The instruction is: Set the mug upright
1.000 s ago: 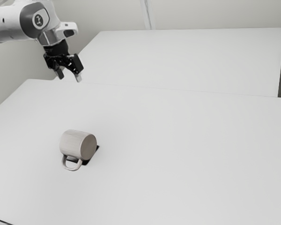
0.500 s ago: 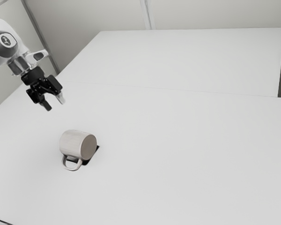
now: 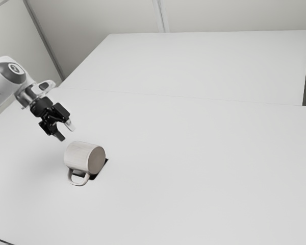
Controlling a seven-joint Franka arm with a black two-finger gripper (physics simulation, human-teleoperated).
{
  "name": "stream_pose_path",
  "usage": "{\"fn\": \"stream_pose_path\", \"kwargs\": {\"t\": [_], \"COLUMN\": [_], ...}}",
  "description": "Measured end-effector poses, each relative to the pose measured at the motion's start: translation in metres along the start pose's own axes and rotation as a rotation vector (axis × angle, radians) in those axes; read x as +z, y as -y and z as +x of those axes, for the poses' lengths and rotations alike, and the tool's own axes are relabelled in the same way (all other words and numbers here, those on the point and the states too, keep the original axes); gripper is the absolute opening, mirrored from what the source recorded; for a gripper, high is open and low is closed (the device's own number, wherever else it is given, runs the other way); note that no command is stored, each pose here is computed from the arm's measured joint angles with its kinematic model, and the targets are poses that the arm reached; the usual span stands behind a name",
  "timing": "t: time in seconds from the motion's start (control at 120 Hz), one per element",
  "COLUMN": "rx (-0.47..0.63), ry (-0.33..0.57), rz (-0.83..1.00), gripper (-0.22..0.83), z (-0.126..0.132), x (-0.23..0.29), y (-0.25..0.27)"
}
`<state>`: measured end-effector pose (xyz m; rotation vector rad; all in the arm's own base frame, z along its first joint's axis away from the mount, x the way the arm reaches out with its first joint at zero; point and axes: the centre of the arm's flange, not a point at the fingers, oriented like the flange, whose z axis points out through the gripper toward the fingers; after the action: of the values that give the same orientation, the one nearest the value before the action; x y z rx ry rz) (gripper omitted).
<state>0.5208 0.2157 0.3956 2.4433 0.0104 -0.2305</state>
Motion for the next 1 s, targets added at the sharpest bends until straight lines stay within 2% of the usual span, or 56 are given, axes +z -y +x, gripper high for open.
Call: {"fn": "stream_pose_path", "kwargs": {"t": [0.317, 0.475, 0.742, 1.0], "rx": [0.016, 0.053, 0.085, 0.127], "ry": [-0.033, -0.027, -0.059, -0.094], "rz": [-0.088, -0.117, -0.192, -0.195], "gripper": [0.59, 0.59, 0.59, 0.38], "z": [0.006, 0.005, -0.013, -0.013], "x": [0.024, 0.039, 0.059, 0.050], "y": [0.063, 0.066, 0.059, 0.038]}}
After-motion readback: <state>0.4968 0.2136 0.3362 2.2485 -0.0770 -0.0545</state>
